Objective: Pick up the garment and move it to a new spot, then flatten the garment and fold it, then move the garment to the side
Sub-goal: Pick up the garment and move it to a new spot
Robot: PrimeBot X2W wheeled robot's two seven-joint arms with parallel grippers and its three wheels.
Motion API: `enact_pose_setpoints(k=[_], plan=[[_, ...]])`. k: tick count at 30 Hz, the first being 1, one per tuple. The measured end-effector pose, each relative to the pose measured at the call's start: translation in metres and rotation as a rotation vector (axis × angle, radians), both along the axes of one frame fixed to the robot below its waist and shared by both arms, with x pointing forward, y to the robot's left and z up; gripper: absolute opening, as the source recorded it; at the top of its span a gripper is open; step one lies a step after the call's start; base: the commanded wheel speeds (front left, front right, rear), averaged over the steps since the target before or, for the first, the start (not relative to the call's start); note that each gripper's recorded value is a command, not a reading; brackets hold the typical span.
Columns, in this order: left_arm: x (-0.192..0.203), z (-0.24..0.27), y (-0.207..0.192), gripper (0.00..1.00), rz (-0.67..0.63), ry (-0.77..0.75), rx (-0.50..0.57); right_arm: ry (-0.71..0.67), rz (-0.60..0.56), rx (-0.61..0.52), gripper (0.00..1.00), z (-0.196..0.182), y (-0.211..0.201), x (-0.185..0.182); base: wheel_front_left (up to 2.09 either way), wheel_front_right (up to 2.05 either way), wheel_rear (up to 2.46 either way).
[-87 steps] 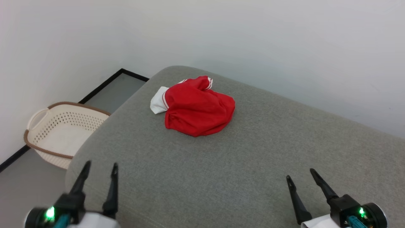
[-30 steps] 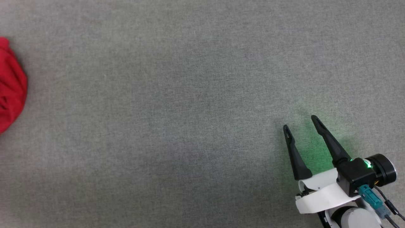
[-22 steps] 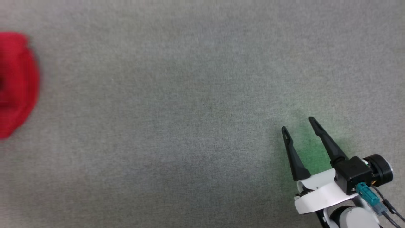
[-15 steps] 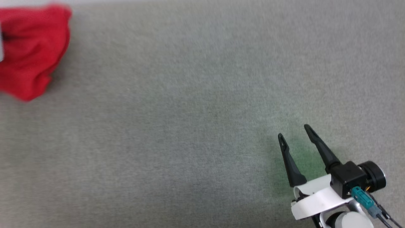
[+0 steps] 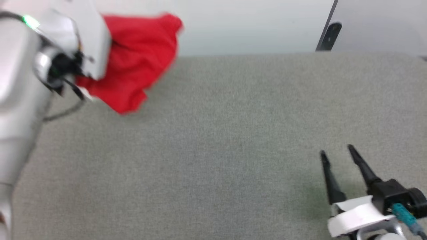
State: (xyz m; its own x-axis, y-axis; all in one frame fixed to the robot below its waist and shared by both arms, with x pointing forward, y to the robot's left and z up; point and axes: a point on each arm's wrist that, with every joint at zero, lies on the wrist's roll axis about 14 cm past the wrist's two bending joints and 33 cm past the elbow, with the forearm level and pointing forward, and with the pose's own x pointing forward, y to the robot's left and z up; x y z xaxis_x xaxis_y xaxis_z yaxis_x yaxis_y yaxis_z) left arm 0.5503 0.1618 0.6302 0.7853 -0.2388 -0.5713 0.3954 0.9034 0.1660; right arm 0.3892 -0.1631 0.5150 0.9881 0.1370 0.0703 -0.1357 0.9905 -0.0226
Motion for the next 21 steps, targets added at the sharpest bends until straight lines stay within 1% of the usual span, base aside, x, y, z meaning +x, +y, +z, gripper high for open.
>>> enact_pose_setpoints(k=[2,11,16,21], plan=[[-0.011,-0.003,-0.015,0.00,-0.043,0.012,-0.001,-0.005,-0.035,-0.010,1.00,0.003,-0.013,-0.005,0.00,0.00,0.00],[-0.043,-0.032,-0.109,0.00,-0.295,0.096,-0.022,-0.015,-0.252,-0.044,1.00,0.008,-0.087,-0.035,0.00,0.00,0.00],[-0.054,-0.063,-0.155,0.00,-0.392,0.182,-0.024,0.001,-0.353,-0.043,1.00,0.003,-0.114,-0.061,0.00,0.00,0.00],[-0.071,-0.115,-0.190,0.00,-0.443,0.315,-0.005,0.029,-0.422,-0.035,1.00,-0.004,-0.129,-0.085,0.00,0.00,0.00]])
